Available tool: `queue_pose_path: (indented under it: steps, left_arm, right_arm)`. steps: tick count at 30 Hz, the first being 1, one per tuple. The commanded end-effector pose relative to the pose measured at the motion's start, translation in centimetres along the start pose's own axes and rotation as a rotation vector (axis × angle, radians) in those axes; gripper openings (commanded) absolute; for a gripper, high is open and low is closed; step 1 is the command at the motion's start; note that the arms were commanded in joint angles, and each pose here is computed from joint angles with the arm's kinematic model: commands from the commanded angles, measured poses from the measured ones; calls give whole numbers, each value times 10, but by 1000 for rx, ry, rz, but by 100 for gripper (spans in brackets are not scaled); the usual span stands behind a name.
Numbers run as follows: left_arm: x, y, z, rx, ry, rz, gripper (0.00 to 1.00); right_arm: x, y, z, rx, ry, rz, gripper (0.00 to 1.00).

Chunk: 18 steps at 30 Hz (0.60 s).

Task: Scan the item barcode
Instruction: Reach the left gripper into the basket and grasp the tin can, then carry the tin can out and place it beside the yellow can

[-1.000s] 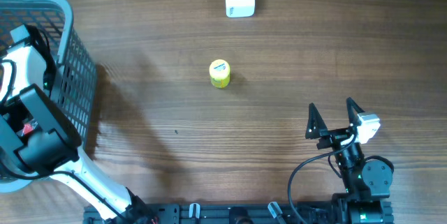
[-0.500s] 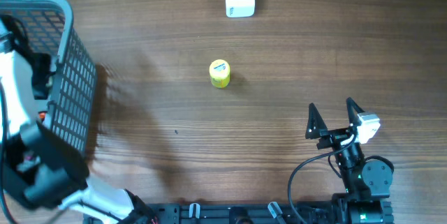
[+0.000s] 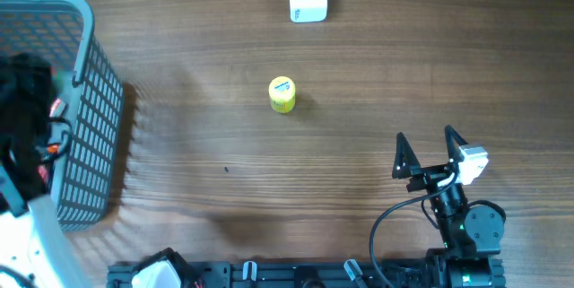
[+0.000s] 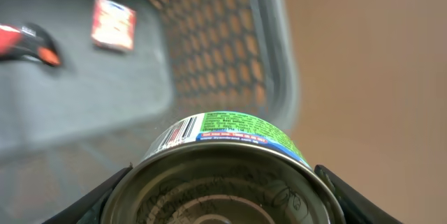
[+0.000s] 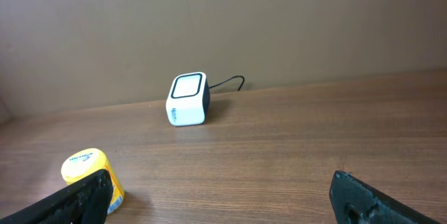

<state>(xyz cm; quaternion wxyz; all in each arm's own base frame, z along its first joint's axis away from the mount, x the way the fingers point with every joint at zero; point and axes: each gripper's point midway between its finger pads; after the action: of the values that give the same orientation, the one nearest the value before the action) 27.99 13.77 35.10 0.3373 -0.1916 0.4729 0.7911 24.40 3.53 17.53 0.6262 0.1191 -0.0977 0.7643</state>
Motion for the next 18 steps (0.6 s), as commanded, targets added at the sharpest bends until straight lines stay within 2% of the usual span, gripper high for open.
queue_pose_path:
  steps: [1, 5, 7, 12, 16, 18]
  left_arm:
    - [-41, 30, -45, 148, -101, -210, 60]
    - [-74, 33, -104, 282, -248, -289, 60]
    - [-84, 26, -132, 322, -323, -279, 59]
    - [-94, -2, -245, 431, -644, -186, 60]
    - [-78, -19, -350, 518, -897, -107, 60]
    - [-68, -25, -384, 537, -975, -82, 60]
  right_arm:
    - [0, 0, 2, -10, -6, 0, 100]
    - [0, 0, 2, -10, -6, 0, 100]
    - [0, 0, 2, -10, -6, 0, 100]
    - [0, 0, 2, -10, -5, 0, 100]
    - [0, 0, 2, -10, -5, 0, 100]
    - [0, 0, 2, -10, -5, 0, 100]
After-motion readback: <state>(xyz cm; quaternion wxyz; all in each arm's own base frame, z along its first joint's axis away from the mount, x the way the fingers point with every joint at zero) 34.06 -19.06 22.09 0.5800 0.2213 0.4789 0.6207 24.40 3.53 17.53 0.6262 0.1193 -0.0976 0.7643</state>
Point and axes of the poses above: each gripper's point midway between its finger pads, its own y axis back along the fingers, its own x axis along the line the jaws close on, z = x × y, and after that the axes turned 6 degrees about -y, right-handed
